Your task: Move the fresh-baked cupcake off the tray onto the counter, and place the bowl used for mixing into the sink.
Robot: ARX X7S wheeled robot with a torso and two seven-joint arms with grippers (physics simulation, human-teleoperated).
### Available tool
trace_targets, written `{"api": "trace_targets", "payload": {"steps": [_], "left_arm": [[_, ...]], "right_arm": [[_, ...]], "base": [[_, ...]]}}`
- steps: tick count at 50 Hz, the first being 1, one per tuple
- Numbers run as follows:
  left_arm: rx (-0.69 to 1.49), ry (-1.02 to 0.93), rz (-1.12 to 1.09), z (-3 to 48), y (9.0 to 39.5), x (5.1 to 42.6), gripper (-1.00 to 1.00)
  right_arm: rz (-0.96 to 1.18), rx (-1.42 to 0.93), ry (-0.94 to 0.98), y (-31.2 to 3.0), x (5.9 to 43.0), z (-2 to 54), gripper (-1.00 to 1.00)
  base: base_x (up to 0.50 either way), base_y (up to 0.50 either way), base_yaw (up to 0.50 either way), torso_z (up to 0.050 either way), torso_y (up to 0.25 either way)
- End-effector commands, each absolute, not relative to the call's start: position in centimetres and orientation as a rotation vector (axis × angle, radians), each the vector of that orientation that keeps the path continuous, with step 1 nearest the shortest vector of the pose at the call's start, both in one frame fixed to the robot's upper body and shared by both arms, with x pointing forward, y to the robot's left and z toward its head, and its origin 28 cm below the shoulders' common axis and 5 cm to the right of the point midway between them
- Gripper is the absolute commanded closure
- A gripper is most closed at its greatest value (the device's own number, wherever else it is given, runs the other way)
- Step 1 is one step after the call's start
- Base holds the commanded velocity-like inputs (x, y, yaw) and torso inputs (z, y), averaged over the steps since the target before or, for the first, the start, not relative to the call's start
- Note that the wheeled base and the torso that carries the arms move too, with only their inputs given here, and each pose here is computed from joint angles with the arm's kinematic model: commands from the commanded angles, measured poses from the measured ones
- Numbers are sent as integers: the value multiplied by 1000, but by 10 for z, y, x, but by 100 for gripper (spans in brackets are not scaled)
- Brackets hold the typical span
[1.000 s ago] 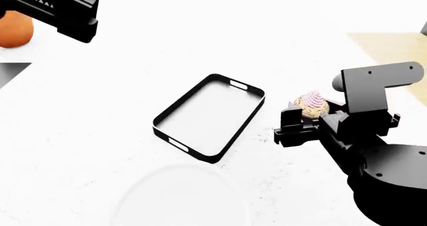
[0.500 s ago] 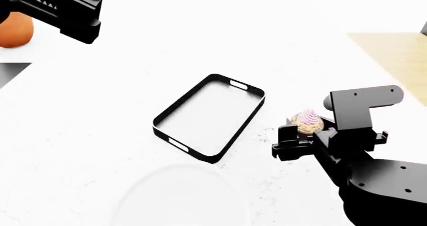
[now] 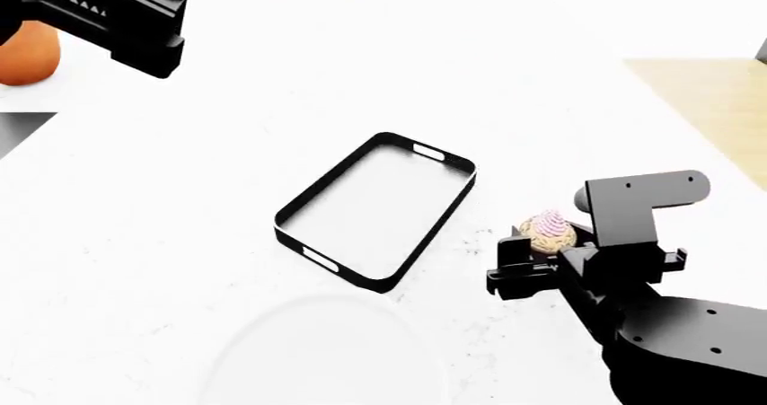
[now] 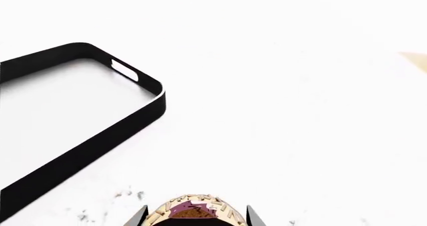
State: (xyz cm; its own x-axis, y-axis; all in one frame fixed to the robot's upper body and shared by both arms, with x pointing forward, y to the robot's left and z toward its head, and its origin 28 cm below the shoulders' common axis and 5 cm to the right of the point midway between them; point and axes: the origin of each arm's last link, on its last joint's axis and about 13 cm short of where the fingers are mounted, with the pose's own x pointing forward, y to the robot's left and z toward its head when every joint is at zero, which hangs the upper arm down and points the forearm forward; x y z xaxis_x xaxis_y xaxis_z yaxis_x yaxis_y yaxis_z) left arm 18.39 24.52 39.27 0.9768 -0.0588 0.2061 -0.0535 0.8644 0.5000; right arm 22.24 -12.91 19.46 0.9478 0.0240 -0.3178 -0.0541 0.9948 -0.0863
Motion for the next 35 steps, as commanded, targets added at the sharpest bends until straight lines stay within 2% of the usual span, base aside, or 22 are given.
{"api": "trace_targets", "payload": {"steps": [1, 16, 17, 35], "left_arm": [[529, -219, -4, 393, 244, 184, -100], [530, -220, -7, 392, 244, 184, -100], [531, -219, -7, 392, 244, 184, -100], [529, -220, -3, 392, 245, 184, -100]], "right_arm": [[45, -102, 327, -131, 224, 189, 100], [63, -114, 336, -130, 220, 186, 100], [58, -114, 335, -130, 220, 186, -100], [54, -92, 289, -132, 218, 198, -100]], "base": [[0, 0, 0, 0, 0], [0, 0, 0, 0, 0], [0, 0, 0, 0, 0], [0, 0, 0, 0, 0]]}}
